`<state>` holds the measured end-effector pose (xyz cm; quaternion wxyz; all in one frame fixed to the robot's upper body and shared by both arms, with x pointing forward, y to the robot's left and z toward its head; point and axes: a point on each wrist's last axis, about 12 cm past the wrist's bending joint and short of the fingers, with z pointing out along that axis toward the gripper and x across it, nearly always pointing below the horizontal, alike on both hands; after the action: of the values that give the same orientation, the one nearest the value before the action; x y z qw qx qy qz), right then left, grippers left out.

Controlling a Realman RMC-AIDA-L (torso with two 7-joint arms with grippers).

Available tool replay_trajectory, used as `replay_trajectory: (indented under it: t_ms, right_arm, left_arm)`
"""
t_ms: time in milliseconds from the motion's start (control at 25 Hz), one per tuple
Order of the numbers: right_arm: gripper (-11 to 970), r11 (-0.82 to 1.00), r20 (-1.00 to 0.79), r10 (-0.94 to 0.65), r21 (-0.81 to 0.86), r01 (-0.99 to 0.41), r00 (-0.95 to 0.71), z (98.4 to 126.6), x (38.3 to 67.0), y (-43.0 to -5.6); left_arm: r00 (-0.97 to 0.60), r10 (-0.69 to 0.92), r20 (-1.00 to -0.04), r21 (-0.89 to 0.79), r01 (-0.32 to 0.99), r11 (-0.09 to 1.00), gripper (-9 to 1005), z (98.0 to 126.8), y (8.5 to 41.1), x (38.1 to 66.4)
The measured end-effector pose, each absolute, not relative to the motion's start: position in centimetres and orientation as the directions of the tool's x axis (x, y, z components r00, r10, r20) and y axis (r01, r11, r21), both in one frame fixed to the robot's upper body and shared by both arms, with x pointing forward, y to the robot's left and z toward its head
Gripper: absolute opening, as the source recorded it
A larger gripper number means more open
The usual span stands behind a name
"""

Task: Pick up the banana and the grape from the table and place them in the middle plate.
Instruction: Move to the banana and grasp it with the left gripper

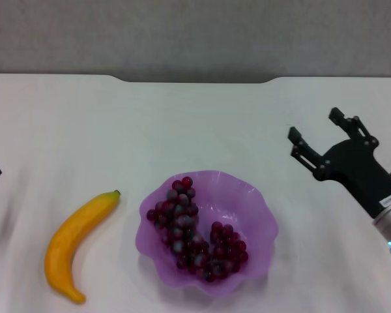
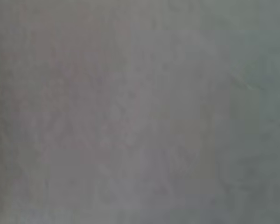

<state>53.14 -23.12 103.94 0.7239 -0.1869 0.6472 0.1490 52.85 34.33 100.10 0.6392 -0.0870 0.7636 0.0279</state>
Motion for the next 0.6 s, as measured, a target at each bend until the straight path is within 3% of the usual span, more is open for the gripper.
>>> replay_trajectory:
  t_ms: [320, 600]
  right_arm:
    - [879, 0.941, -0.994, -0.107, -0.106, -0.32, 0.016, 102.3, 53.6, -26.5]
    - [881, 0.924, -0.981, -0.191, -0.17, -0.343, -0.03, 101.5, 53.8, -26.7]
  left_arm:
    - [-0.148, -0.117, -0.982, -0.092, -0.165, 0.982, 876, 100.1, 34.1, 52.4]
    - [-0.134, -0.178, -0.975, -0.156, -0.157, 0.975, 876, 100.4, 34.0, 52.9]
